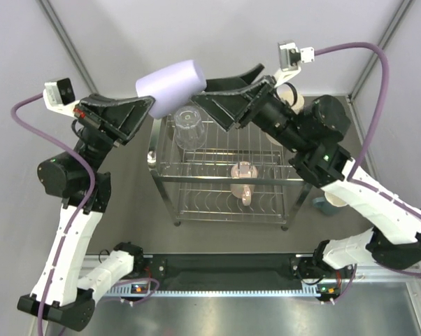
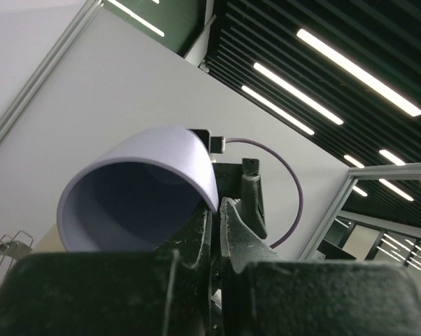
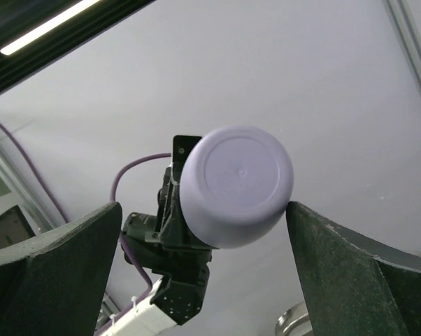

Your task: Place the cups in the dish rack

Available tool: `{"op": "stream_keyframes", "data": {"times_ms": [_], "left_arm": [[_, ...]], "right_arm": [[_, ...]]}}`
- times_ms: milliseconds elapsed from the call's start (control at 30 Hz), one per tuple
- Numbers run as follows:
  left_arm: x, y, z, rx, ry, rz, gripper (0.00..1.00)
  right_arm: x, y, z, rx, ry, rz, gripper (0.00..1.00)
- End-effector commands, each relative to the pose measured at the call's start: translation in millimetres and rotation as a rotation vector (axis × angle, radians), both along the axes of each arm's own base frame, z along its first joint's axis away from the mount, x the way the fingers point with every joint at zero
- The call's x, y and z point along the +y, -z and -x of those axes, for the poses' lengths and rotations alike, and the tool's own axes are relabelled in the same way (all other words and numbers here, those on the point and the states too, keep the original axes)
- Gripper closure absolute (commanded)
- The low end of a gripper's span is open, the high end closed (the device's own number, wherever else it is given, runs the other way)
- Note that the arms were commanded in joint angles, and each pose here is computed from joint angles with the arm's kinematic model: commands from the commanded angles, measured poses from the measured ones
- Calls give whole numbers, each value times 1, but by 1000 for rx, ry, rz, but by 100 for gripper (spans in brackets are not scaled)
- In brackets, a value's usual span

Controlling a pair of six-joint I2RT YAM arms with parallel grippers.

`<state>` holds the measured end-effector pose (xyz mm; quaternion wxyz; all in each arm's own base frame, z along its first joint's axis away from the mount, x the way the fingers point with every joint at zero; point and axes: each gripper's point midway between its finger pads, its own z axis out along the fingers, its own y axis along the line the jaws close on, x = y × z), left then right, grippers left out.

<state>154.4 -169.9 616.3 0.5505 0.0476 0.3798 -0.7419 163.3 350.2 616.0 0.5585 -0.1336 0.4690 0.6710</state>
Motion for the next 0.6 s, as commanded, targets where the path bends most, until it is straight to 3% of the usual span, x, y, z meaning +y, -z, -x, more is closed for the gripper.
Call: {"op": "stream_keyframes", "data": {"times_ms": [0, 367, 467, 567], "left_arm": [[5, -19, 12, -70, 1, 39, 100], [4, -19, 13, -65, 41, 57, 100], [4, -17, 16, -57, 42, 50, 100], [5, -16, 20, -61, 38, 46, 100]], "right_arm": [[-5, -46, 21, -125, -63, -124, 0], [19, -40, 1, -53, -74, -148, 5], [18, -40, -5, -36, -55, -159, 11], [20, -42, -4, -30, -69, -165, 26]]}}
